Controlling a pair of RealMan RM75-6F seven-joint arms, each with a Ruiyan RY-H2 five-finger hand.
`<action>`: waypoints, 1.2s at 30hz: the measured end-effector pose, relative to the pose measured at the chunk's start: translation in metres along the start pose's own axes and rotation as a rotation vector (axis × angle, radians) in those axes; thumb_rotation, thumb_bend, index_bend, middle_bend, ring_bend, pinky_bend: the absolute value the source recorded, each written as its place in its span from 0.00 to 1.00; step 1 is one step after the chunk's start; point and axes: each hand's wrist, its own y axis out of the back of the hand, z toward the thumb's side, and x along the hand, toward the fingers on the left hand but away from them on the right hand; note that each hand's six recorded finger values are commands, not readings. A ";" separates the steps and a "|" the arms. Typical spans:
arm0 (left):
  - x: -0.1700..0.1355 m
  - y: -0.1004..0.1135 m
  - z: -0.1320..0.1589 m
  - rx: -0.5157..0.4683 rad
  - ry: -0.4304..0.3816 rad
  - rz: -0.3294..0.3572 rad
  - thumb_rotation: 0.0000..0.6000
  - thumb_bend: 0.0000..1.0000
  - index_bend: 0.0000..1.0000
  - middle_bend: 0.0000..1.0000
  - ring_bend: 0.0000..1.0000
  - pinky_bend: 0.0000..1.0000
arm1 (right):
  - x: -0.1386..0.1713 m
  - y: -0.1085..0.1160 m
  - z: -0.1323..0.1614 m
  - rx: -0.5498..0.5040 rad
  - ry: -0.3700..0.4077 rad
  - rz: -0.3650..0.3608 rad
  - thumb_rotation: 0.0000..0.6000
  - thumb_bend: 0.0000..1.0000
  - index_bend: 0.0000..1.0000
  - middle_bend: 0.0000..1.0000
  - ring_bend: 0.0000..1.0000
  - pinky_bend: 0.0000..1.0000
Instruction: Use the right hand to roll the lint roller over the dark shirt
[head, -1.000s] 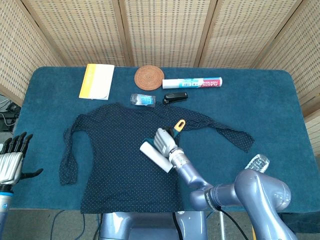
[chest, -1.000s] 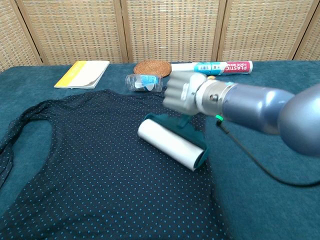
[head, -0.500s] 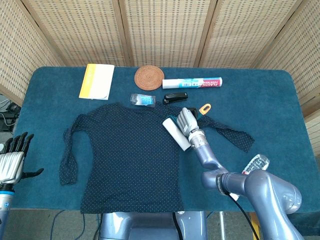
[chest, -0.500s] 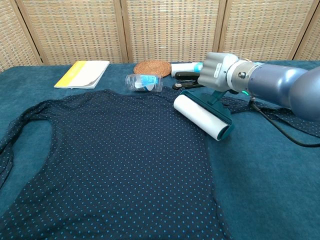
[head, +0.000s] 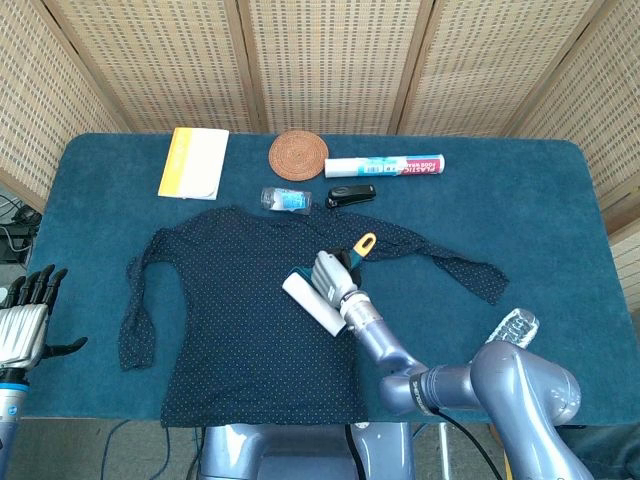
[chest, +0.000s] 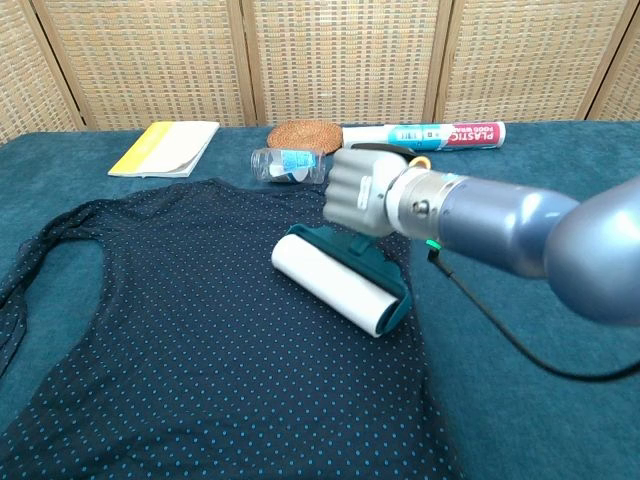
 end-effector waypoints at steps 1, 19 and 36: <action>0.000 0.000 0.000 0.000 0.001 0.000 1.00 0.00 0.00 0.00 0.00 0.00 | 0.003 0.007 0.007 0.003 0.015 -0.015 1.00 0.66 0.77 1.00 1.00 1.00; -0.001 0.000 0.001 0.005 -0.003 0.001 1.00 0.00 0.00 0.00 0.00 0.00 | 0.045 0.058 0.058 0.029 0.138 -0.169 1.00 0.66 0.77 1.00 1.00 1.00; 0.000 -0.002 0.001 0.013 -0.001 -0.004 1.00 0.00 0.00 0.00 0.00 0.00 | 0.014 -0.001 0.011 0.050 -0.002 -0.040 1.00 0.66 0.77 1.00 1.00 1.00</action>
